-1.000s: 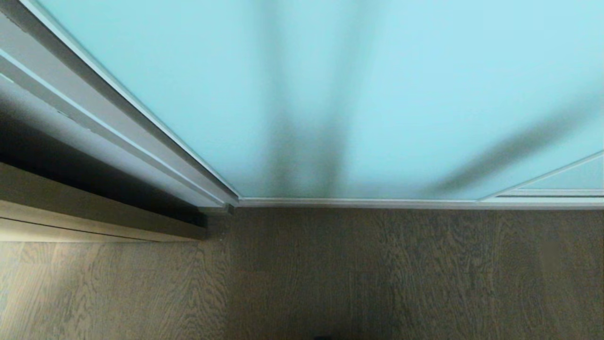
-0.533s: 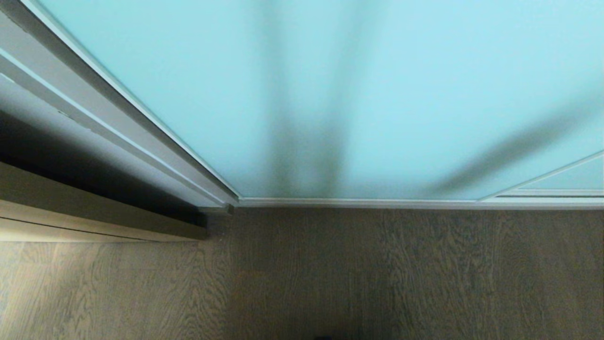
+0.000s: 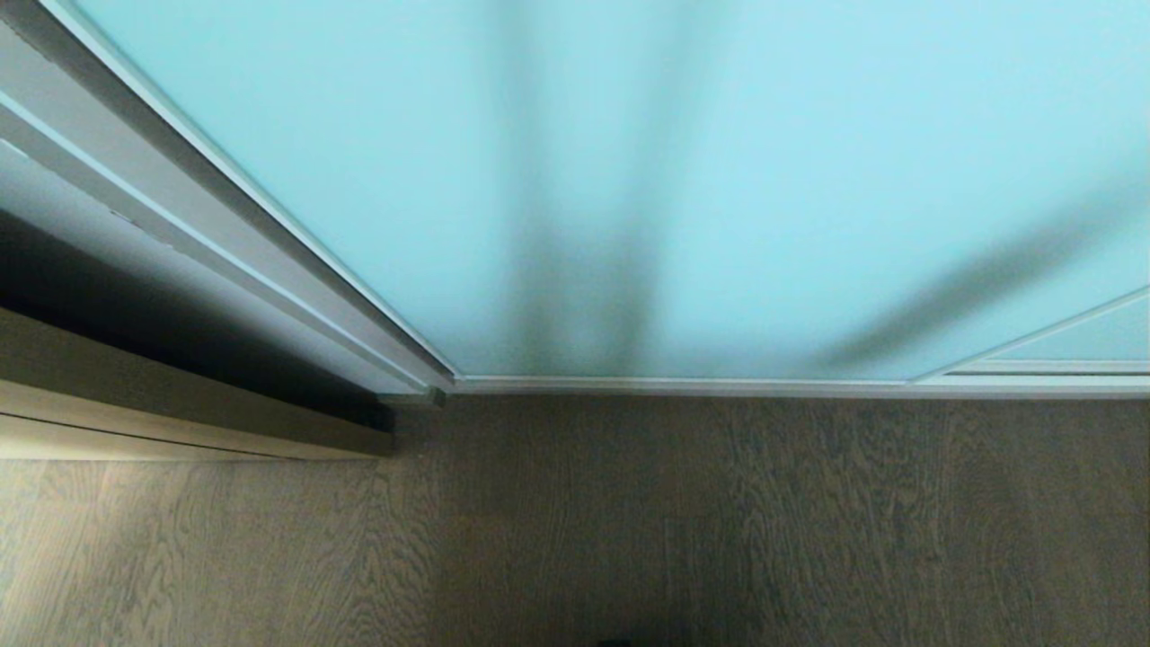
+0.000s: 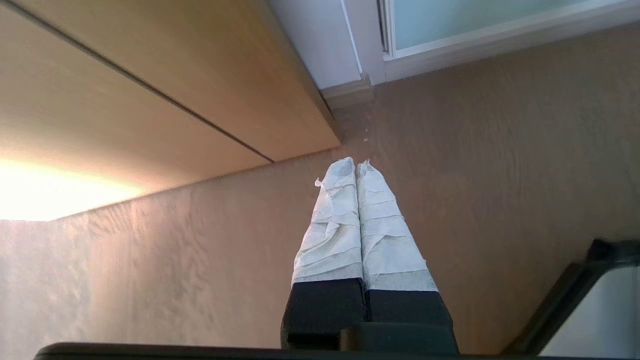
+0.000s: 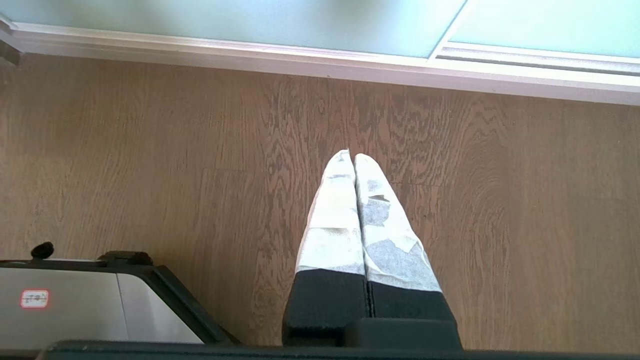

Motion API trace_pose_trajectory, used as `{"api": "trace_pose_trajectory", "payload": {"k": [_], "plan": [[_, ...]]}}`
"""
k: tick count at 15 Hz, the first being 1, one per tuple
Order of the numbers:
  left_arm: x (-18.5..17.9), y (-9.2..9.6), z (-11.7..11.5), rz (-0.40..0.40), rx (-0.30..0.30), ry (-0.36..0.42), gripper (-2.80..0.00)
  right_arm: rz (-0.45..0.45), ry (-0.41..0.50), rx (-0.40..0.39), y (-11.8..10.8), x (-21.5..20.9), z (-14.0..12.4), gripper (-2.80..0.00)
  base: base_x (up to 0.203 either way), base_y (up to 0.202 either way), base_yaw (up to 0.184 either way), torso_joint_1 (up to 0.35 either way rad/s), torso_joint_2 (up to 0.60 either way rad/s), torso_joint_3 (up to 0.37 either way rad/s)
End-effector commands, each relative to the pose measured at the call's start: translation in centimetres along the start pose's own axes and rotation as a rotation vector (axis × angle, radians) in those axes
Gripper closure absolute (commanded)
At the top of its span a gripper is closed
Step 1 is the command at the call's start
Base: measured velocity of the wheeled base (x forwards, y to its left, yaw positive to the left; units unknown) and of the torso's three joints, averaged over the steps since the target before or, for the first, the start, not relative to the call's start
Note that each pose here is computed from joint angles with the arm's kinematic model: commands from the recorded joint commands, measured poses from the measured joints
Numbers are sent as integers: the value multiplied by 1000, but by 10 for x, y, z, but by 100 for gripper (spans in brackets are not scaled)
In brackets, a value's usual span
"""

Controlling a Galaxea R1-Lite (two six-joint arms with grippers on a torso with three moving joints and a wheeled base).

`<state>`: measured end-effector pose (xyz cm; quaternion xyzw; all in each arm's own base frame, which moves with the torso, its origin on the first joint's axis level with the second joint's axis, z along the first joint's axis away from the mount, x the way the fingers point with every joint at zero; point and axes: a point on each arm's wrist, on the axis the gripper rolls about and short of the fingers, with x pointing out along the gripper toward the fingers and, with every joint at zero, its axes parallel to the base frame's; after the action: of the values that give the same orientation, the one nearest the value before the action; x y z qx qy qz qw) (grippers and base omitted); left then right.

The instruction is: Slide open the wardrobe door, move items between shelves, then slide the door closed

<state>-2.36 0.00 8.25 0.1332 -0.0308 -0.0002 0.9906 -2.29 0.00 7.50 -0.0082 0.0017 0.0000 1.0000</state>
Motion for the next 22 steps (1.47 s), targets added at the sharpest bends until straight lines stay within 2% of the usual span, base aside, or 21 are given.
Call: {"api": "trace_pose_trajectory", "payload": {"k": [1, 2, 3, 4, 6, 11, 22], "plan": [[1, 0, -1, 7, -149, 11, 0, 0, 1, 0, 0, 0, 0, 0, 0, 0, 0, 0, 0, 0], [1, -1, -5, 4, -200, 42, 0, 0, 1, 0, 0, 0, 0, 0, 0, 0, 0, 0, 0, 0], [0, -2, -9, -2, -212, 80, 0, 0, 1, 0, 0, 0, 0, 0, 0, 0, 0, 0, 0, 0], [1, -2, -9, -9, -200, 85, 0, 0, 1, 0, 0, 0, 0, 0, 0, 0, 0, 0, 0, 0], [1, -3, -9, -45, -128, 74, 0, 0, 1, 0, 0, 0, 0, 0, 0, 0, 0, 0, 0, 0], [0, -3, -9, -35, -205, 75, 0, 0, 1, 0, 0, 0, 0, 0, 0, 0, 0, 0, 0, 0], [0, -3, -9, -35, -205, 75, 0, -1, 1, 14, 0, 0, 0, 0, 0, 0, 0, 0, 0, 0]]}}
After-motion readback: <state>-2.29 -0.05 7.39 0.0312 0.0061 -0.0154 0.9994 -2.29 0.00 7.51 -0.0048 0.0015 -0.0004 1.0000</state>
